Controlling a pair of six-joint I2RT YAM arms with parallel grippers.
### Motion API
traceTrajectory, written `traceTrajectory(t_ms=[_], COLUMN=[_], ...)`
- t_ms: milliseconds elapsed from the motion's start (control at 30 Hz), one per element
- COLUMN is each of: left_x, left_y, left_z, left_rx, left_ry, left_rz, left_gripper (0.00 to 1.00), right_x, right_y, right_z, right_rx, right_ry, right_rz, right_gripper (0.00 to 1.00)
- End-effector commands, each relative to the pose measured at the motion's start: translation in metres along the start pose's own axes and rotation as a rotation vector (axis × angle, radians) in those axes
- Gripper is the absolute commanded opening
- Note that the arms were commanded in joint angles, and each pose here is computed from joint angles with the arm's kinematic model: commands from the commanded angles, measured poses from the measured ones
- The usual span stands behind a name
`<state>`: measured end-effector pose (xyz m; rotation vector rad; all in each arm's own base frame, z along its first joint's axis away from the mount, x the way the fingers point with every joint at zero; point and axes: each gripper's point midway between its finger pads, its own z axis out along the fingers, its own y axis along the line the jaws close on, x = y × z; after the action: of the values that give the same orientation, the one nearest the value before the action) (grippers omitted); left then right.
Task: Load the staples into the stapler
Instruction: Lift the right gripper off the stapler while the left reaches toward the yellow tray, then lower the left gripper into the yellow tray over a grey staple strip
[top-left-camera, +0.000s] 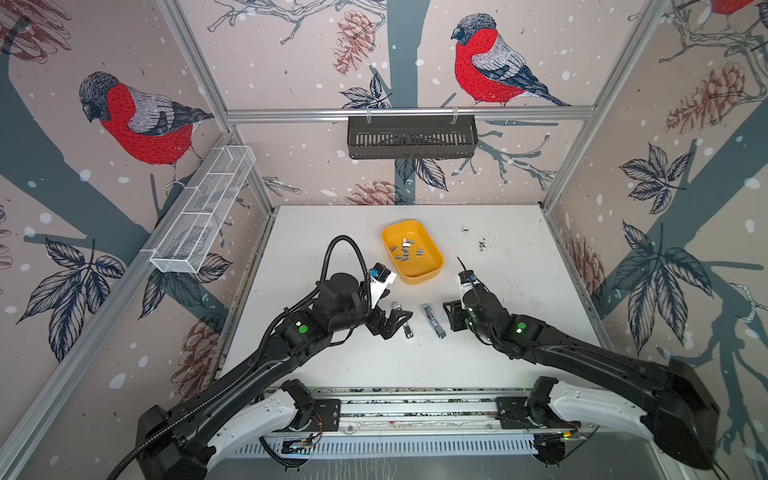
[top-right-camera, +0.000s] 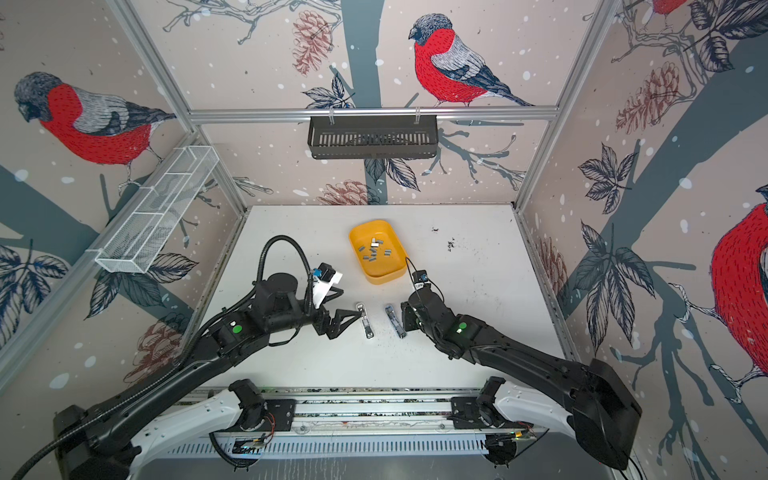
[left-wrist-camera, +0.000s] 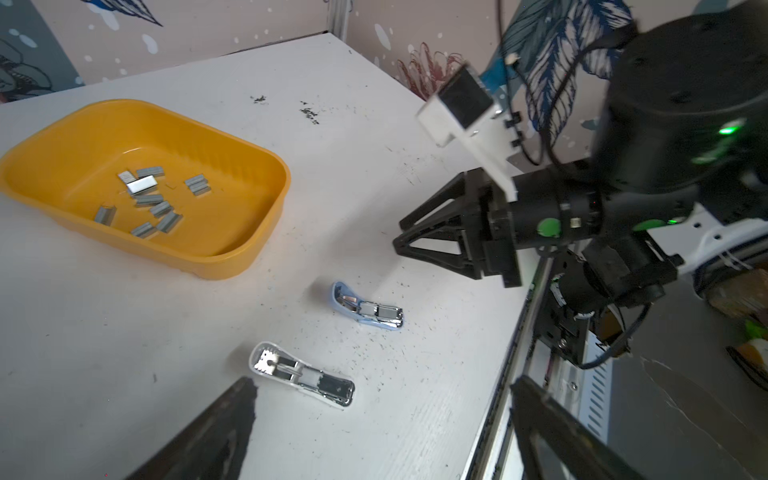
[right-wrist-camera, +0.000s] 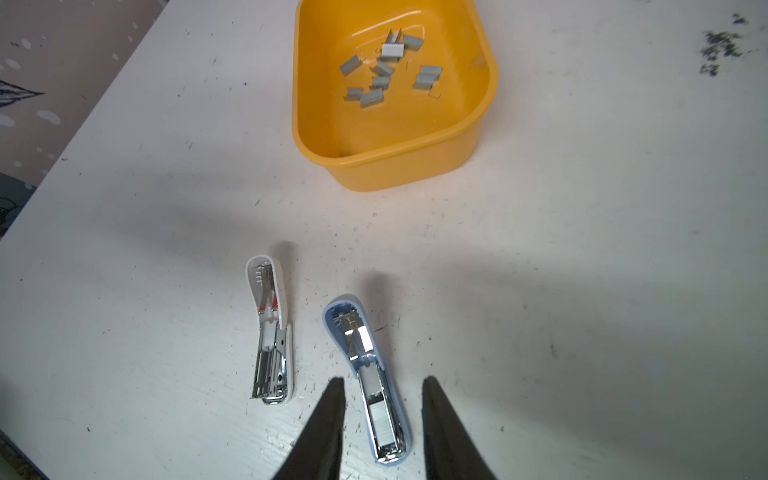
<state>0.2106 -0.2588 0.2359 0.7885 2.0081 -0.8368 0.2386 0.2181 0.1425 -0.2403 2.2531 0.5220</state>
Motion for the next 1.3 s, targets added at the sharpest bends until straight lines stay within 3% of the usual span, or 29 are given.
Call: traceTrajectory(t_ms=[0, 233, 333, 533, 633, 800, 933, 1267], left_x=[-0.003, -0.018, -0.023, -0.035, -0.031, -0.023, -0.024, -0.022], left_y=[0.024, 0.056, 0.073, 0.098, 0.108, 0.133, 0.157, 0.192], left_z=[0.014, 0.058, 0.079, 0.118, 0.139, 0.171, 0.192, 0.235], left_rx=[-0.126, -0.251, -0.291, -0.291, -0.273, -0.276, -0.298, -0.314], left_ry=[0.054, 0.146, 0.205, 0.297, 0.365, 0.445, 0.457, 0.493], left_rz=[-0.065, -0.035, -0.002, 0.022, 0.043, 0.076, 0.097, 0.144], left_gripper=[0.94, 0.90, 0.84, 0.77, 0.62, 0.61, 0.57, 0.48], right_x=[-0.013, -0.044, -0.049, -0.053, -0.054, -0.055, -0.058, -0.060], right_y=[-0.010, -0.020, -0.024, -0.030, -0.033, -0.024, -0.011, -0.016], right_z=[-0.015, -0.049, -0.058, -0.068, -0.071, -0.075, -0.082, -0.082], right_rx=[0.015, -0.003, 0.002, 0.007, 0.010, -0.052, -0.137, -0.110], right_ry=[-0.046, -0.145, -0.160, -0.178, -0.186, -0.199, -0.235, -0.251], right_rz=[-0.020, -0.029, -0.045, -0.045, -0.043, -0.053, -0.064, -0.064], right_gripper=[0.36, 0.45, 0.47, 0.49, 0.49, 0.53, 0.62, 0.69])
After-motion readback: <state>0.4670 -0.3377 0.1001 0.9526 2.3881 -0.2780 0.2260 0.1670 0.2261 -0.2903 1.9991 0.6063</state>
